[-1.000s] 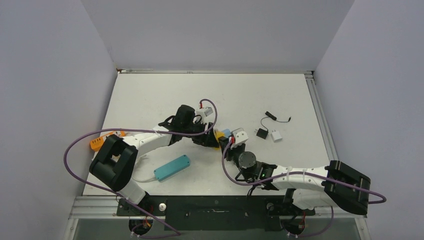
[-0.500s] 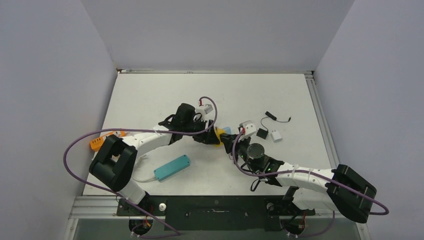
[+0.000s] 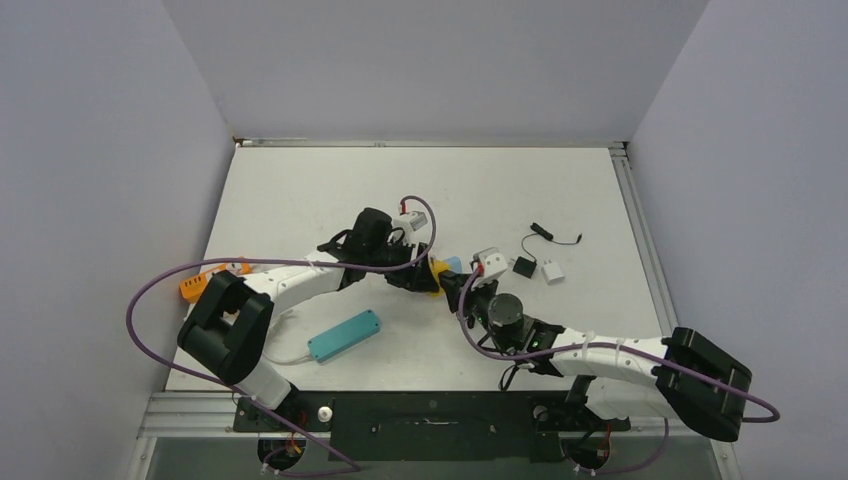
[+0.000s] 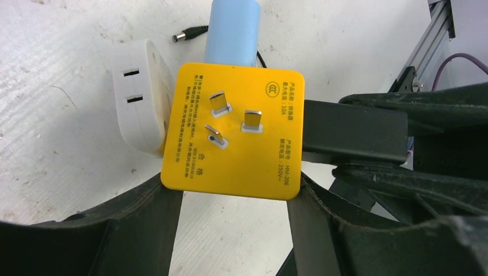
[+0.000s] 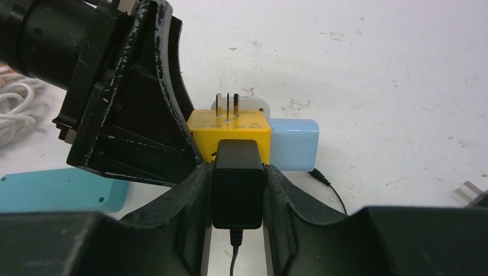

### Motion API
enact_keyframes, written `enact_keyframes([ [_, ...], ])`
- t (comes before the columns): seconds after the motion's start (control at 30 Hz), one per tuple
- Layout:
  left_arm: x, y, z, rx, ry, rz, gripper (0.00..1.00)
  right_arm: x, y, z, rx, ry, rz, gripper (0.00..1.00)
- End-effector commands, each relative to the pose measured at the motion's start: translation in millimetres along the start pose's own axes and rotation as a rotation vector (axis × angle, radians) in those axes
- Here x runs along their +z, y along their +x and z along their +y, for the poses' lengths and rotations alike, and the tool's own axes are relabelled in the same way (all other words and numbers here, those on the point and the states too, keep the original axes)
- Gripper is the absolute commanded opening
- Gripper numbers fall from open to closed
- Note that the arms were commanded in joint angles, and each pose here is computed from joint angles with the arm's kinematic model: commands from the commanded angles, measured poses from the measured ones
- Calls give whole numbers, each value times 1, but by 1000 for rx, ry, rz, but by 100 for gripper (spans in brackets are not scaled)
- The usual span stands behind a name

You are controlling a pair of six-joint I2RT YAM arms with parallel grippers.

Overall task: Pull the plug off the socket
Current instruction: Remove the plug from the socket.

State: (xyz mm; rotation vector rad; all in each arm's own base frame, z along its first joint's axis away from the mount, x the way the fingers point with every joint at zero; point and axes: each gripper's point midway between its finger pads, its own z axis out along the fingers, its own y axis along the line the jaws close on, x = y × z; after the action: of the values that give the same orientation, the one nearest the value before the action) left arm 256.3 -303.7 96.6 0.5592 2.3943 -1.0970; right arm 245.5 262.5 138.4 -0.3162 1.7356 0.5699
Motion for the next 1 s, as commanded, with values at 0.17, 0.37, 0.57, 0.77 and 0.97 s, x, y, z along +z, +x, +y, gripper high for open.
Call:
enact_keyframes([
  [0.17,-7,-11,-2,66,-19,-23,0,1,-34,30,-141,97,-106,5],
  [0.37,-8,-11,-3,71,-16,-24,0,-1,-36,29,-121,94,-115,5],
  [0.57,-8,-11,-3,76,-18,-26,0,1,-43,14,-4,48,-129,5],
  [0.77,-8,-11,-4,78,-13,-27,0,10,-49,-15,138,-32,-122,5],
  [0.97,-7,-10,-3,77,-15,-24,0,13,-46,-11,125,-48,-105,5],
])
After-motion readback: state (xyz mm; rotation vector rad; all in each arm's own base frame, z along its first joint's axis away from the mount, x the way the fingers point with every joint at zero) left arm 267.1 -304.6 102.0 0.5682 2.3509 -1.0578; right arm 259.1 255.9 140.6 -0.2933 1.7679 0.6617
